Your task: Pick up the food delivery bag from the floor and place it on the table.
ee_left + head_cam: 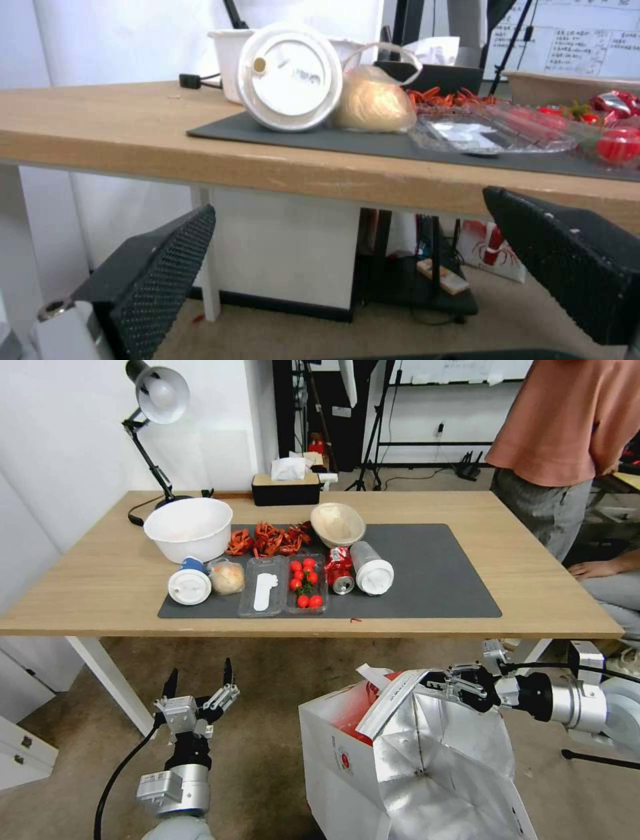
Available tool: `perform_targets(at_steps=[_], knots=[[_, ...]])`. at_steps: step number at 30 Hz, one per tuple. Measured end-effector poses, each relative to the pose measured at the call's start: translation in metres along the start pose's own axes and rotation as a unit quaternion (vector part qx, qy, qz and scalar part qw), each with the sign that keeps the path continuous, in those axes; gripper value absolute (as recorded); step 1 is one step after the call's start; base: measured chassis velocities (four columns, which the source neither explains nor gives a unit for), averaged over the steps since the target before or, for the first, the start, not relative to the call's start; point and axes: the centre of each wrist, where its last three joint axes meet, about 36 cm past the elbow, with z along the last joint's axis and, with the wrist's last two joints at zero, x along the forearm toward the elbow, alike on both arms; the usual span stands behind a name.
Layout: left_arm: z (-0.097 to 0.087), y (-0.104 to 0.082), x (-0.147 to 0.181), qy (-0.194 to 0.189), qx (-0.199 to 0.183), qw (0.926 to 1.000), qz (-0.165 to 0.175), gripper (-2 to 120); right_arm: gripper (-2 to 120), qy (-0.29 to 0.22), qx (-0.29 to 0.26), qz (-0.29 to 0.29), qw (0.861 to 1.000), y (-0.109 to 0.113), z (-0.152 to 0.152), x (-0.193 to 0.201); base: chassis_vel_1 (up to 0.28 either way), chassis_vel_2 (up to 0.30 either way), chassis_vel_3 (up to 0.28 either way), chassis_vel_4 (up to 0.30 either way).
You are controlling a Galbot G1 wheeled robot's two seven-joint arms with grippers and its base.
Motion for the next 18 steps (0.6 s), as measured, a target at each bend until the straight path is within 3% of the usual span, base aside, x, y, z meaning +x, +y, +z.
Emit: perform_targets(at_steps=[18], knots=[[0.0003,0.0016,0.0006,0.002,-0.003,1.0000,0.002,100,0,-0.001,-0.001,0.000,1.000,0.0007,0.0017,-0.0008,0.000,0.000,0.000,0.000]])
